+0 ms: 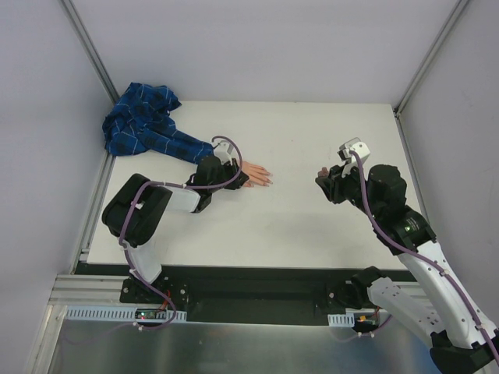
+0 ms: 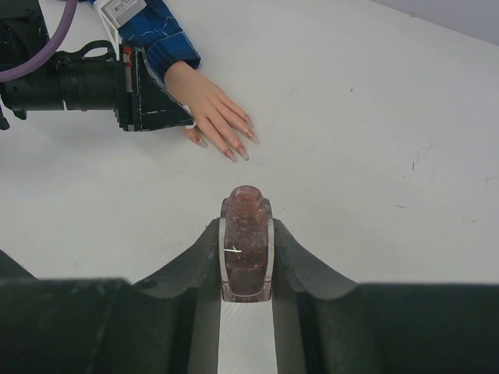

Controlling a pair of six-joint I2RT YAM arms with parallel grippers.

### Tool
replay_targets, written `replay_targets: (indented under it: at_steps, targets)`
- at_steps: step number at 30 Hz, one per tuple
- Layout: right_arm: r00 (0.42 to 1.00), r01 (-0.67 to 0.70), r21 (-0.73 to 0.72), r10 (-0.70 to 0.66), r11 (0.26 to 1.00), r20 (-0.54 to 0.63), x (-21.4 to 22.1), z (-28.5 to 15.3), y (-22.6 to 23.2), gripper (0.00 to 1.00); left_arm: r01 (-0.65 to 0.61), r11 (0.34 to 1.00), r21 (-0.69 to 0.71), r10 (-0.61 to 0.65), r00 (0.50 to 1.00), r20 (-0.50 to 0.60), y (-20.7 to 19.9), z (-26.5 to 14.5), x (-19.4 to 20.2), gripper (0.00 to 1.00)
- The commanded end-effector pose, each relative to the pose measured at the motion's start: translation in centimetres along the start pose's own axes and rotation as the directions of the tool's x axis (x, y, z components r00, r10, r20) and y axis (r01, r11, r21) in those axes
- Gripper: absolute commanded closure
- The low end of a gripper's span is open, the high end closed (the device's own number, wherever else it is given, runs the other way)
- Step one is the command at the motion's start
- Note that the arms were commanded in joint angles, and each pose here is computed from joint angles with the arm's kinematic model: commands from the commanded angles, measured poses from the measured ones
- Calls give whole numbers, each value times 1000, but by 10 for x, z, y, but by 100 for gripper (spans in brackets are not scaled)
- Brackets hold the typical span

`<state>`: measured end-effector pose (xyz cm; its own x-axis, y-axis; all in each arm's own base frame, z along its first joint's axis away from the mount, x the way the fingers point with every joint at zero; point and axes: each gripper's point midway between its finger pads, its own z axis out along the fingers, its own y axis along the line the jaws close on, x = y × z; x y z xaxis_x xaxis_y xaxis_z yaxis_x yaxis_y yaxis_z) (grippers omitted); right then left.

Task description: Paint the nails

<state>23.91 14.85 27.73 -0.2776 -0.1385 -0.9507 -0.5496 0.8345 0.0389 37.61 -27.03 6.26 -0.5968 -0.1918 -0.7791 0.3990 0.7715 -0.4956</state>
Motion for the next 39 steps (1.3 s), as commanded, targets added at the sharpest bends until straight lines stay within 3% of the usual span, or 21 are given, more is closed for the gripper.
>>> replay_targets:
  at_steps: [1,39]
  targets:
    - [997,3,-17,-2,1000,79,-20,1,2,100,-42,999,1,42,997,62,-3,5,-16,100]
    - [997,-11,-37,13,999,71,-17,2,4,100,-126,992,-2,126,990,62,-13,12,-11,100]
